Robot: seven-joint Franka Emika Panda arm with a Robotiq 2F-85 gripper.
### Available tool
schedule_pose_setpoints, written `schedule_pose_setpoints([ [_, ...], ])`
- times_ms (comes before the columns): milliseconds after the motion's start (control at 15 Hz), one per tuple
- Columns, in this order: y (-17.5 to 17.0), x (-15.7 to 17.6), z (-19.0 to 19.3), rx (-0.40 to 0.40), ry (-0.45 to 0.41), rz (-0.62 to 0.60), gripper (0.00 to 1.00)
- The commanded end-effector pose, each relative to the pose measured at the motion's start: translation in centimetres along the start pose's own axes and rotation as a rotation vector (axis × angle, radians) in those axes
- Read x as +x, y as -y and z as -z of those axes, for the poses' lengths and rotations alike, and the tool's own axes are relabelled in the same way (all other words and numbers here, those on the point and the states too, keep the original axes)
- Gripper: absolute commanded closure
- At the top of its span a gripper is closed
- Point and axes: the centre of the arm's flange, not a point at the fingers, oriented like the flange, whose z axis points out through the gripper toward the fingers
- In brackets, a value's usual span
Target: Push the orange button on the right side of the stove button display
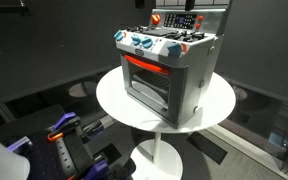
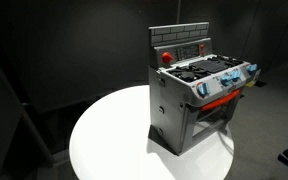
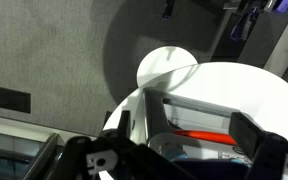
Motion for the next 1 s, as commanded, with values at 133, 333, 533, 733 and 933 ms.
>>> schedule_pose_setpoints([
  [133,0.0,0.0,0.0,0.0,0.0,0.0,0.0],
  [333,-0.1,0.4,0.0,-0.001,-0.001,-0.007,0.0],
  [533,-0.1,1.6,0.0,-0.001,-0.022,-0.015,0.0],
  [733,0.0,3.2,-0.1,-0.007,-0.054,-0.019,0.0],
  [933,0.2,5.1,-0.1,-0.019,-0.098,-0.025,0.0],
])
